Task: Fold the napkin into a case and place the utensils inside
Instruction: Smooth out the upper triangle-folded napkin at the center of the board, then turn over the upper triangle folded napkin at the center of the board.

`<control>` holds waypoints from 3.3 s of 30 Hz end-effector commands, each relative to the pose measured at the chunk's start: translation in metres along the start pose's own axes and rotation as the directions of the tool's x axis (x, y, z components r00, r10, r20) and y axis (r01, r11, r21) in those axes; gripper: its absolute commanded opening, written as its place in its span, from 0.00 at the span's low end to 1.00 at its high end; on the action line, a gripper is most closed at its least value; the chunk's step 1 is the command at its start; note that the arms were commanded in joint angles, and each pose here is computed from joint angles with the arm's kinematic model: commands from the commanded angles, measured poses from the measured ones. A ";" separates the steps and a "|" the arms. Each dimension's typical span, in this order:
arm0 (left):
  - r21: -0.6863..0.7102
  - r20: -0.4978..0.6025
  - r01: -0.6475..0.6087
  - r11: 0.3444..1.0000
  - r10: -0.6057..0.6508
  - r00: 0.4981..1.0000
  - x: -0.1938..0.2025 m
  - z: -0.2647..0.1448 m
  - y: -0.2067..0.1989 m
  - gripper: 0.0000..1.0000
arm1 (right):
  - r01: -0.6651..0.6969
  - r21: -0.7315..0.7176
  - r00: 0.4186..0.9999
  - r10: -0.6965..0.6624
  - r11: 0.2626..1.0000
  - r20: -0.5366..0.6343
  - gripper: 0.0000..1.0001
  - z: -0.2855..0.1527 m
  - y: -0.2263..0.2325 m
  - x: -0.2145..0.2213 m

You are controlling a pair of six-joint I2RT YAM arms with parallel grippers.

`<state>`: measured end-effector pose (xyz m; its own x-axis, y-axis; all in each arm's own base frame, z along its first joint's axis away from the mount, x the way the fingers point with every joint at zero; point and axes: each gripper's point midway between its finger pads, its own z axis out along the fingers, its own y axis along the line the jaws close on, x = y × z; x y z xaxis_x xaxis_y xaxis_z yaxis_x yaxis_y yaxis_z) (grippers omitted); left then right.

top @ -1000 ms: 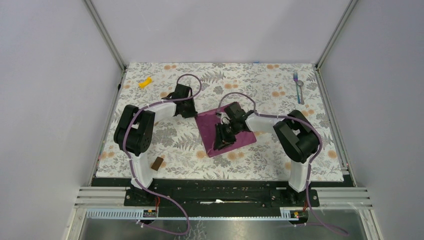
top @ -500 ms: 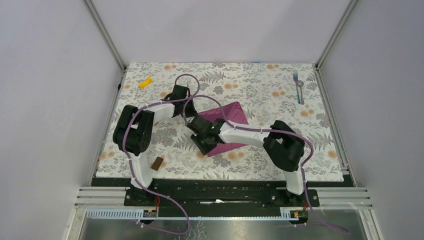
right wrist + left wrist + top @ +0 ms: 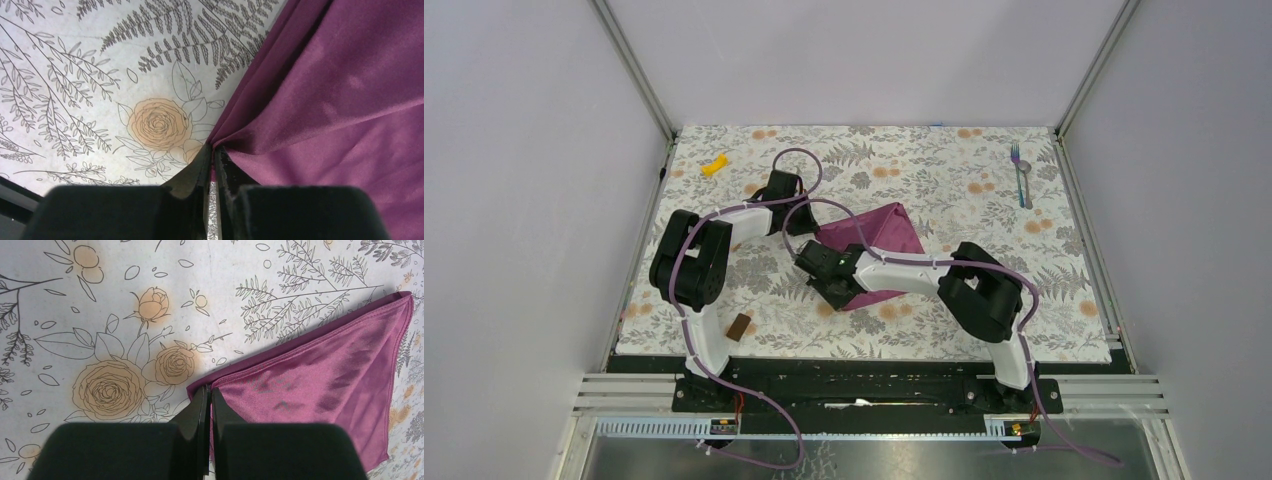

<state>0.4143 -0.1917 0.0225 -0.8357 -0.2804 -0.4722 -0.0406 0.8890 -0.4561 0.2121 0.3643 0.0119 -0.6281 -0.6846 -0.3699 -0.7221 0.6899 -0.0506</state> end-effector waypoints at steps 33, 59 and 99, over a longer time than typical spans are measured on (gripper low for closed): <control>-0.021 -0.055 0.009 1.000 -0.010 0.998 0.022 0.005 0.014 0.02 | 0.123 0.033 0.988 -0.126 0.992 0.086 0.36 0.003 -0.008 0.000; 0.030 -0.028 0.008 1.000 -0.007 1.000 0.003 -0.021 -0.006 0.34 | 0.044 0.051 0.988 -0.051 0.998 0.146 0.00 0.005 -0.016 0.015; 0.048 0.024 0.632 0.774 -0.633 0.773 0.071 -0.026 0.022 0.48 | -0.037 -0.100 0.945 0.068 0.994 0.320 0.00 -0.051 -0.009 -0.017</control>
<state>0.3431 -0.2043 0.0309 -0.6511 -0.7585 -0.0279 -0.4595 0.4232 -0.7809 0.2106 0.3525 0.0430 -0.5598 -0.5756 -0.5961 -0.7288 0.6843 0.0236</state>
